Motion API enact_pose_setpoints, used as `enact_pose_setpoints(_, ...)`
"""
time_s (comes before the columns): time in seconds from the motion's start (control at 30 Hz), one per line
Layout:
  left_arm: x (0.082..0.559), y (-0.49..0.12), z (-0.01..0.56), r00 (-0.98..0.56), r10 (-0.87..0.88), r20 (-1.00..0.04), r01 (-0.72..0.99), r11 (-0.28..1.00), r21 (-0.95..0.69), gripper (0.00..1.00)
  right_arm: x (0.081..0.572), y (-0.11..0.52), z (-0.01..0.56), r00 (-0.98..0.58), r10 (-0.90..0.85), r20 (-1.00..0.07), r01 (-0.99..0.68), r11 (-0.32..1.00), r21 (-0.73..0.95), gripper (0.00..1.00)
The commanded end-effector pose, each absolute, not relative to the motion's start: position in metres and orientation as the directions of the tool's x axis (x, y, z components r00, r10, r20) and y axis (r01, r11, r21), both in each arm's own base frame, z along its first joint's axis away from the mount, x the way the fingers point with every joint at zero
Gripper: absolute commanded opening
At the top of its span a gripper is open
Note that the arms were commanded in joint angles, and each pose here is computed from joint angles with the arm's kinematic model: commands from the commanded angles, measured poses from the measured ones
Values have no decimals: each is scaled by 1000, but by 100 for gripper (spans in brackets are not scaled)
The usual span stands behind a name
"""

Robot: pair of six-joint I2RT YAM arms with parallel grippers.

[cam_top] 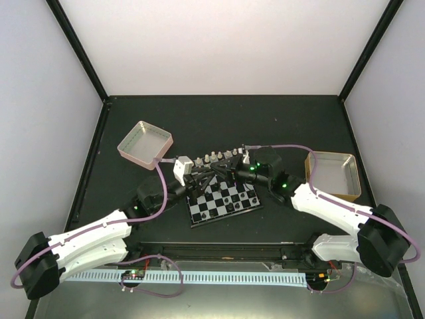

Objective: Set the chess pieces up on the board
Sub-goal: Place the chess piece on the chessboard.

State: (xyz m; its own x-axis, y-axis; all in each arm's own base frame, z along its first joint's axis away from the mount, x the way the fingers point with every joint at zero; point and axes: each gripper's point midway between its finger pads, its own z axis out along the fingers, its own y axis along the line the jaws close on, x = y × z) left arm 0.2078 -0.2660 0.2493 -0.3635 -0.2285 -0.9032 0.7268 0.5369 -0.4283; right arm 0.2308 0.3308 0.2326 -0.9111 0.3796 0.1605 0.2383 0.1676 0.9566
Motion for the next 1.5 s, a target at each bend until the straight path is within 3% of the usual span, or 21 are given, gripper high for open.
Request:
enact_pose_setpoints(0.0, 208, -270, 269, -313, -236, -920, 755, 526, -392, 30, 227, 333, 236, -923, 350, 161, 226, 154, 962, 7)
enact_pose_setpoints(0.77, 225, -266, 259, -311, -221, -925, 697, 608, -380, 35, 221, 335, 245, -939, 309, 149, 195, 124, 973, 7)
enact_pose_setpoints(0.97, 224, -265, 264, -302, -232, -925, 701, 603, -380, 28, 220, 334, 241, -940, 309, 144, 194, 138, 971, 7)
enact_pose_setpoints(1.17, 223, -265, 267, -294, -229, -928, 706, 603, -372, 13, 220, 333, 232, -940, 314, 131, 192, 173, 966, 8)
enact_pose_setpoints(1.3, 224, -262, 260, -322, -202, -925, 683, 626, -375, 5, 223, 330, 226, -940, 331, 84, 162, 216, 963, 17)
enact_pose_setpoints(1.47, 223, -254, 239, -412, -130, -902, 627, 678, -384, 3, 231, 324, 222, -932, 361, -10, 104, 295, 950, 44)
